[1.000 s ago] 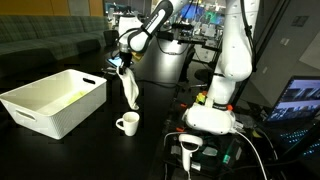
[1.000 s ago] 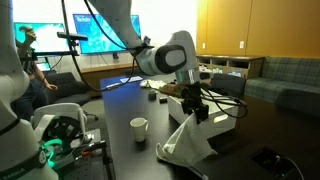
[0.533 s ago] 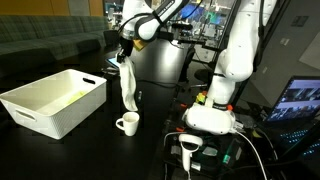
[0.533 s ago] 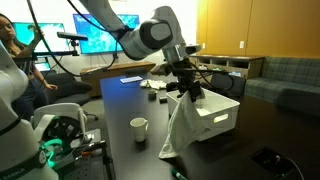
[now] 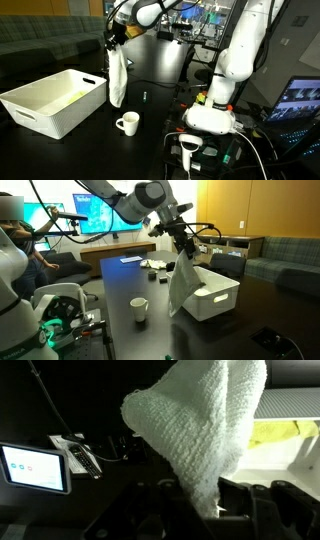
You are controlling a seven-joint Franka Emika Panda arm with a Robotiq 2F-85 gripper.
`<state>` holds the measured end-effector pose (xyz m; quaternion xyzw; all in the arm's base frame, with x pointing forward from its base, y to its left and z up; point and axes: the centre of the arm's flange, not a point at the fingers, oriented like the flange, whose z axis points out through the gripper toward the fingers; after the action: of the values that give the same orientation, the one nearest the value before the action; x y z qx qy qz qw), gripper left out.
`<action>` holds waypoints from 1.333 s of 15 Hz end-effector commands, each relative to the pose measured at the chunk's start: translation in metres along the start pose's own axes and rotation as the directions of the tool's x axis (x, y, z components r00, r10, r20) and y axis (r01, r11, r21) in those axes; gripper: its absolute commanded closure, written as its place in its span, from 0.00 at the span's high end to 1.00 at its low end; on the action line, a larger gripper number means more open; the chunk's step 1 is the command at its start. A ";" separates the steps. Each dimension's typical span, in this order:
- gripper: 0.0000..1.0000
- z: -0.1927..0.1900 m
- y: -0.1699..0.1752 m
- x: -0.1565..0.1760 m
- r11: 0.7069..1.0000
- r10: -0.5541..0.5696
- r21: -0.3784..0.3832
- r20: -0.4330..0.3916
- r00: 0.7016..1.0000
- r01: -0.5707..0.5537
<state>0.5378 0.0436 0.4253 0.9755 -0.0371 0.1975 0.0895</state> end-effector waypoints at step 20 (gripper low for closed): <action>0.04 -0.084 -0.087 0.198 0.977 0.213 0.034 -0.078 0.974 -0.211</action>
<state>0.6411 0.1228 0.5589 0.9545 -0.1316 0.2614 0.0569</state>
